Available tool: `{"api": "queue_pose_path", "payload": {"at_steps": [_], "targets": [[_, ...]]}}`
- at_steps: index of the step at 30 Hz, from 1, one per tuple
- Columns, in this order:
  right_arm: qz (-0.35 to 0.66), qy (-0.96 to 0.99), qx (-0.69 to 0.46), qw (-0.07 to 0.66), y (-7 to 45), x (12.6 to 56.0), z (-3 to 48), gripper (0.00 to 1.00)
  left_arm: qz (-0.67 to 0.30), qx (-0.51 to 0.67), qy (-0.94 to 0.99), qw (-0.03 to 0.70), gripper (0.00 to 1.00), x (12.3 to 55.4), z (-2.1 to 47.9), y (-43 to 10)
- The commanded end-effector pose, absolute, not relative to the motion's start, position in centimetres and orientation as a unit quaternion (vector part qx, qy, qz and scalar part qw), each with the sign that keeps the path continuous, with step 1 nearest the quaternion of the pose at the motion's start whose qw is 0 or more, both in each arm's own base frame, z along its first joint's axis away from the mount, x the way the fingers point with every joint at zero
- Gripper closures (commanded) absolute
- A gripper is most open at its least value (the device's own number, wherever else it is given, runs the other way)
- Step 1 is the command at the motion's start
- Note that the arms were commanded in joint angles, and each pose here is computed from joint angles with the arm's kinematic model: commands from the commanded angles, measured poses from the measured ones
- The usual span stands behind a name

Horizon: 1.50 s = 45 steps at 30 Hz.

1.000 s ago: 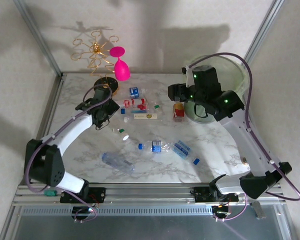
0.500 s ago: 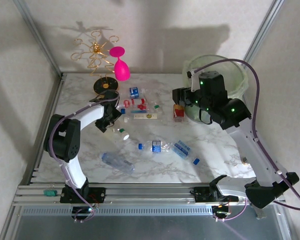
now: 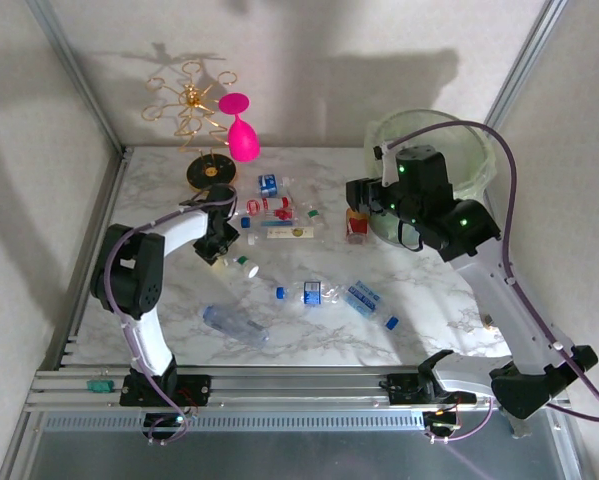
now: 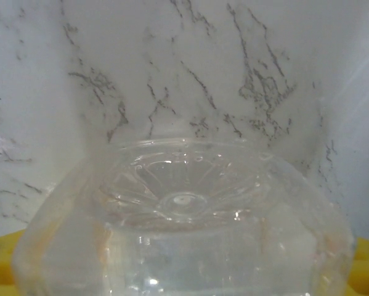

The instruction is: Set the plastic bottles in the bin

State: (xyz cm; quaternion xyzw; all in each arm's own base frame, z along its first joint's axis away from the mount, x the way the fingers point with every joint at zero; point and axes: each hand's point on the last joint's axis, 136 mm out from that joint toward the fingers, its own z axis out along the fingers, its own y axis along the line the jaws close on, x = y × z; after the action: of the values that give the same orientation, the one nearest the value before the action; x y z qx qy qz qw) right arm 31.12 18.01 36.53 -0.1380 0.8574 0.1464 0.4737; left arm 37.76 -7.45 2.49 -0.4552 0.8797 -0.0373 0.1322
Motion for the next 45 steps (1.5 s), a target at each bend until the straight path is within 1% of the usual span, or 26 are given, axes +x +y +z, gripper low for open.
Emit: {"api": "queue_pose_path", "payload": {"at_steps": [1,6,10,14,20,22,25,27,33,35,38,39,40,41,42,44,45], "targets": [[0.148,0.847,-0.13,0.494,17.5,30.4,38.2,0.29,-0.061,-0.47,0.867,0.153,0.41,37.8,5.2,-7.2],[0.156,0.845,-0.119,0.498,17.2,30.1,38.6,0.29,-0.07,-0.459,0.865,0.19,0.42,37.5,9.5,-6.6],[0.178,0.843,-0.112,0.495,17.6,29.9,38.2,0.29,-0.116,-0.427,0.864,0.242,0.4,37.8,14.2,-7.1],[0.204,0.838,-0.103,0.495,18.4,30.0,38.1,0.29,-0.231,-0.345,0.862,0.291,0.41,38.1,18.8,-10.4],[0.316,0.807,-0.14,0.479,22.2,28.8,39.0,0.29,-0.42,-0.191,0.808,0.365,0.39,36.9,27.1,-16.5],[0.353,0.79,-0.148,0.478,23.2,28.3,39.6,0.28,-0.471,-0.146,0.788,0.369,0.39,36.1,29.6,-18.7],[0.417,0.761,-0.174,0.466,25.0,26.9,40.8,0.28,-0.522,-0.09,0.762,0.371,0.38,34.8,32.6,-21.4],[0.449,0.744,-0.173,0.464,25.5,26.4,41.6,0.27,-0.549,-0.06,0.742,0.379,0.38,33.9,34.5,-22.7],[0.507,0.703,-0.189,0.461,26.2,24.5,43.2,0.27,-0.601,-0.016,0.695,0.394,0.37,31.8,38.6,-24.2],[0.539,0.689,-0.217,0.433,27.2,23.4,42.9,0.26,-0.622,-0.002,0.678,0.392,0.37,31.1,39.9,-24.6],[0.602,0.655,-0.266,0.372,28.8,21.0,43.0,0.26,-0.647,0.019,0.646,0.404,0.37,29.8,42.4,-24.9],[0.62,0.641,-0.277,0.358,29.0,20.2,43.3,0.24,-0.654,0.026,0.637,0.406,0.37,29.3,43.1,-25.0],[0.634,0.628,-0.288,0.348,29.1,19.6,43.5,0.19,-0.663,0.032,0.628,0.406,0.37,28.7,43.8,-25.2],[0.642,0.619,-0.293,0.344,29.2,19.3,43.7,0.18,-0.672,0.039,0.619,0.404,0.37,28.2,44.4,-25.5],[0.647,0.616,-0.295,0.34,29.2,19.1,43.9,0.15,-0.679,0.047,0.611,0.403,0.37,27.7,45.0,-25.8],[0.651,0.613,-0.298,0.334,29.3,19.0,44.0,0.14,-0.687,0.061,0.602,0.401,0.37,26.9,45.9,-26.3],[0.655,0.611,-0.299,0.329,29.4,18.9,44.0,0.12,-0.69,0.07,0.598,0.401,0.36,26.5,46.4,-26.5]]}}
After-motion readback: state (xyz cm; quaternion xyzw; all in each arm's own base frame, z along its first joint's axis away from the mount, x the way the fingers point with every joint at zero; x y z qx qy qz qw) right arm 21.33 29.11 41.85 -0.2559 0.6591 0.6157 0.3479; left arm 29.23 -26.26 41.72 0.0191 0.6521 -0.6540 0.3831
